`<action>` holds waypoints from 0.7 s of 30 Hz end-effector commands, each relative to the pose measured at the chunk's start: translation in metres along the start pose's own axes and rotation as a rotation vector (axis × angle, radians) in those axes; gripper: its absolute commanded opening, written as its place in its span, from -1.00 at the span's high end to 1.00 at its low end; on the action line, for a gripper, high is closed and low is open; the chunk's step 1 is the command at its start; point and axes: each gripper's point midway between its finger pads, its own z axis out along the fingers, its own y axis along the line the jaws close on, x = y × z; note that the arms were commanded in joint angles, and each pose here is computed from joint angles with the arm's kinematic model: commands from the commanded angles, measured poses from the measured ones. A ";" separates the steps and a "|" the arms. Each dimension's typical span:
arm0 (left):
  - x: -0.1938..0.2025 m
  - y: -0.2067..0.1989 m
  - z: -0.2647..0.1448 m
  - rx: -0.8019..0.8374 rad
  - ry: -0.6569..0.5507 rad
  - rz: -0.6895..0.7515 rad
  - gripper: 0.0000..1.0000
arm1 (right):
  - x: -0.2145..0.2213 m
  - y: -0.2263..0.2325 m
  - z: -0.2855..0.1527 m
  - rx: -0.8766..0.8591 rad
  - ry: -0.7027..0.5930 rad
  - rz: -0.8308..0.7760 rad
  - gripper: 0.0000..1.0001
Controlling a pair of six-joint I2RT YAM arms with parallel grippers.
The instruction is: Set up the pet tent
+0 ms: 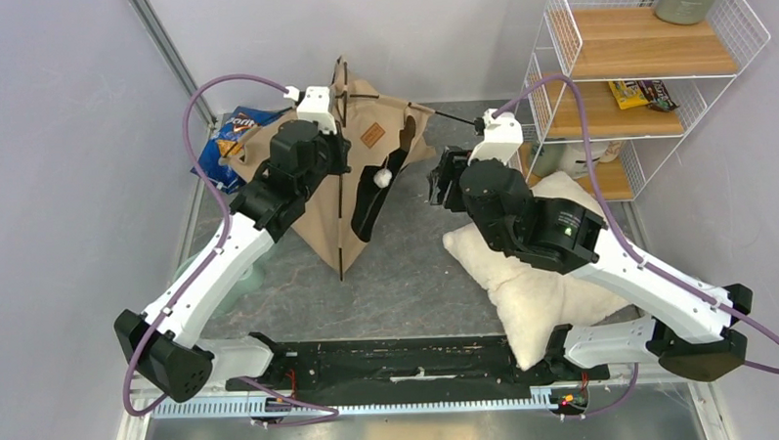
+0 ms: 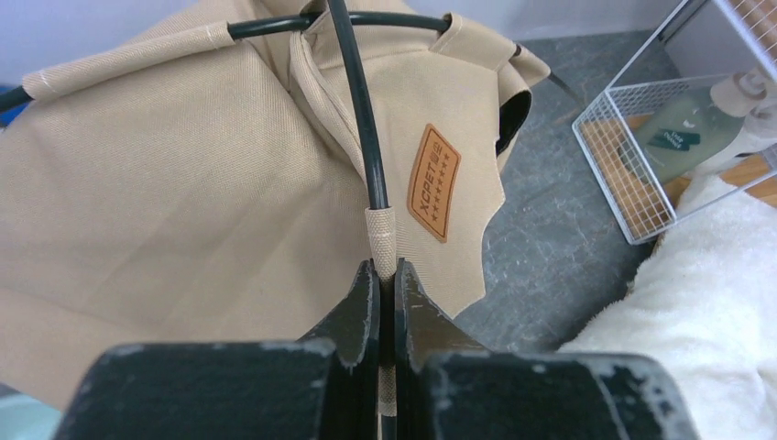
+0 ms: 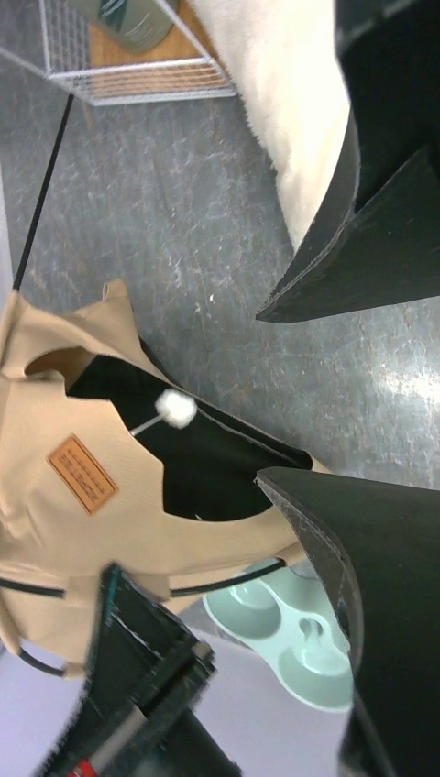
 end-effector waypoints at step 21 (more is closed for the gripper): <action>-0.166 0.037 -0.137 -0.116 -0.340 0.541 0.96 | -0.063 0.076 -0.043 -0.448 -0.047 -0.142 -0.52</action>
